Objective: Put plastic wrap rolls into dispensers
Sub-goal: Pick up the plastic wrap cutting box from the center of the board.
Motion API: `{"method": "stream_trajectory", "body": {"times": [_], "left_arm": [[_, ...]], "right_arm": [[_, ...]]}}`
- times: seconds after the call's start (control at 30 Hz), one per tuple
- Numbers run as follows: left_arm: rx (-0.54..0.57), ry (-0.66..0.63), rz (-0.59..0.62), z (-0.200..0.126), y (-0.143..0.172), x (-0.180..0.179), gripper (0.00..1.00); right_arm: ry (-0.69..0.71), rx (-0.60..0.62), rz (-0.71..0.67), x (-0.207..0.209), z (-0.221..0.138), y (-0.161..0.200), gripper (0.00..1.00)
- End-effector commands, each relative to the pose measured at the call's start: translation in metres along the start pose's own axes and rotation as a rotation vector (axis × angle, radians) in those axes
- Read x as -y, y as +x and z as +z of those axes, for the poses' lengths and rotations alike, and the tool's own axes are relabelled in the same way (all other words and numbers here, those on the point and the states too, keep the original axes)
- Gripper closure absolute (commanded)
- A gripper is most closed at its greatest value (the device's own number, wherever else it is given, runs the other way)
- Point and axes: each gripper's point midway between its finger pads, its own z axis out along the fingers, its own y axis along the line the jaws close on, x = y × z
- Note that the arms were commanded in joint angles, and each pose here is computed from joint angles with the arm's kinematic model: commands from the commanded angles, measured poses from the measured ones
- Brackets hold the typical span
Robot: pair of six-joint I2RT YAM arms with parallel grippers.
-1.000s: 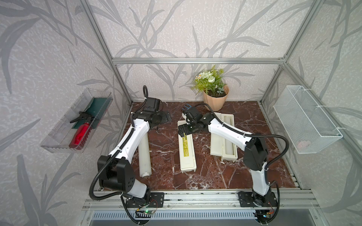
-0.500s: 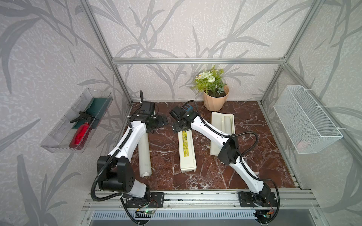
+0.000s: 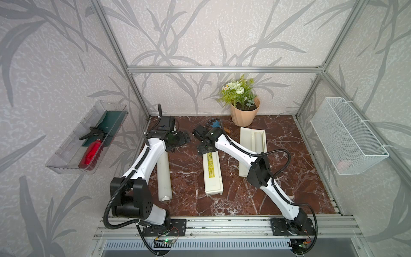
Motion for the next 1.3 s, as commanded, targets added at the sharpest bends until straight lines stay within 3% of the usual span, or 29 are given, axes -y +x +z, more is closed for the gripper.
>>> {"method": "stream_trajectory", "body": {"times": [0.0, 0.23, 0.53, 0.67, 0.87, 1.1, 1.27], "left_arm": [[0.01, 0.02, 0.015, -0.004, 0.0, 0.001, 0.01], [0.0, 0.055, 0.013, 0.0, 0.0, 0.005, 0.01], [-0.002, 0.059, 0.009, 0.002, -0.001, 0.004, 0.01], [0.003, 0.064, 0.023, 0.001, -0.002, 0.005, 0.01], [0.053, 0.07, 0.119, -0.004, -0.014, 0.008, 0.01], [0.123, 0.158, 0.327, -0.025, -0.031, 0.02, 0.01], [0.259, 0.209, 0.568, -0.054, -0.033, 0.028, 0.04]], "right_arm": [[0.018, -0.046, 0.026, 0.006, 0.016, 0.008, 0.0], [0.001, -0.122, 0.062, 0.007, 0.044, 0.022, 0.0], [-0.018, -0.106, 0.053, 0.004, 0.05, 0.016, 0.0], [-0.054, -0.102, 0.033, -0.001, 0.047, 0.011, 0.09], [-0.154, 0.028, -0.069, -0.01, -0.01, -0.025, 0.26], [-0.373, 0.271, -0.274, -0.022, -0.098, -0.076, 0.28], [-0.557, 0.321, -0.394, -0.016, -0.129, -0.088, 0.29]]}}
